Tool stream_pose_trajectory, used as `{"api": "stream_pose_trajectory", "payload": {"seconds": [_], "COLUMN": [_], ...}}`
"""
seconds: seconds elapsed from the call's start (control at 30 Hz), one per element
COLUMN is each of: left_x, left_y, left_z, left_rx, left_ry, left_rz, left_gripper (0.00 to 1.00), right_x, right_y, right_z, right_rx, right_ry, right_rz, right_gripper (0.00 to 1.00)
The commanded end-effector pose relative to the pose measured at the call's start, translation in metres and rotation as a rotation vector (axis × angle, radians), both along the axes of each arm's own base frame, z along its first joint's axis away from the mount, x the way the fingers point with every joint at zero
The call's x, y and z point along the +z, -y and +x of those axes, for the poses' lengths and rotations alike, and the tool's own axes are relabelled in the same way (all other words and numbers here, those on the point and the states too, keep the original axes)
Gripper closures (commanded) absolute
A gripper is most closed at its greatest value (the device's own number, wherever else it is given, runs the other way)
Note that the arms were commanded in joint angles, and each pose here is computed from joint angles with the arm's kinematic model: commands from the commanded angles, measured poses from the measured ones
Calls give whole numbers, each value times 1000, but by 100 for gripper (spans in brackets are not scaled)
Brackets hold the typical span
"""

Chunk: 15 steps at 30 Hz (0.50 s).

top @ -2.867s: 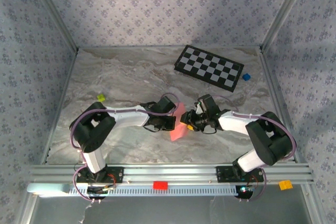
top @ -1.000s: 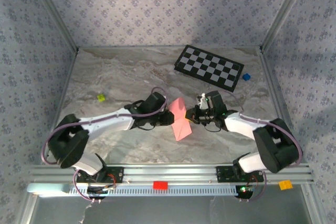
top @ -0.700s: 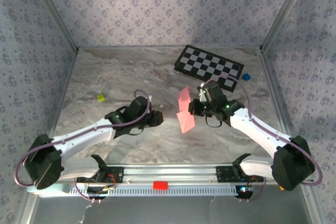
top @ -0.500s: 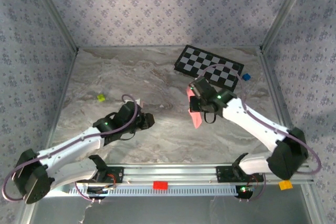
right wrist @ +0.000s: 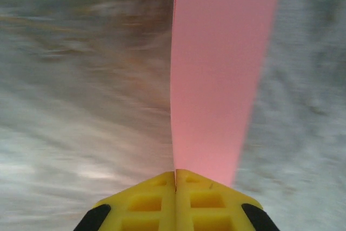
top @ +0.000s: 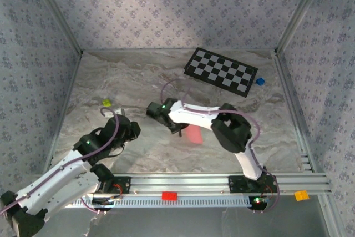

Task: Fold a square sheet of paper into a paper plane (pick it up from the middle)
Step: Turn over the paper at the center of the table.

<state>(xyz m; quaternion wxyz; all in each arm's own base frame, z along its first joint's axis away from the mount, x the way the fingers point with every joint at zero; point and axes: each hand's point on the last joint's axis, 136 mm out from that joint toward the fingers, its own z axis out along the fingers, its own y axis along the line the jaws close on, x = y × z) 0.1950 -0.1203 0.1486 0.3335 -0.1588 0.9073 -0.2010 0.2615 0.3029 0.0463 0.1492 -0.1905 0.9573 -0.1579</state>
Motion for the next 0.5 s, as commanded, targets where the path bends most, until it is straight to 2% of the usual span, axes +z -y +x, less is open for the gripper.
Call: {"api": "stream_pose_trajectory", "payload": {"seconds": [0.0, 0.07, 0.13, 0.2, 0.27, 0.37, 0.47], "left_x": [-1, -2, -3, -4, -3, -10, -19], "left_y": [-17, -16, -12, -3, 11, 35, 64], "left_z": [-5, -6, -7, -5, -1, 3, 5], "left_rx": [48, 38, 22, -13, -62, -140, -233], "left_ry": [-3, -7, -12, -12, -5, -46, -108], "left_rz": [37, 33, 24, 5, -30, -58, -98], "left_gripper": [64, 63, 61, 59, 58, 57, 57], "right_x": [-2, 6, 23, 41, 57, 58, 50], "right_y": [-54, -80, -94, -93, -85, -51, -17], "right_z": [-16, -20, -19, -18, -17, -17, -16], "right_rx": [-26, -14, 13, 32, 22, -52, -136], "right_ry": [-112, -159, -183, -192, -200, -219, -239], "right_rz": [246, 406, 569, 699, 841, 1004, 1117], "right_gripper": [90, 85, 69, 58, 53, 54, 75]}}
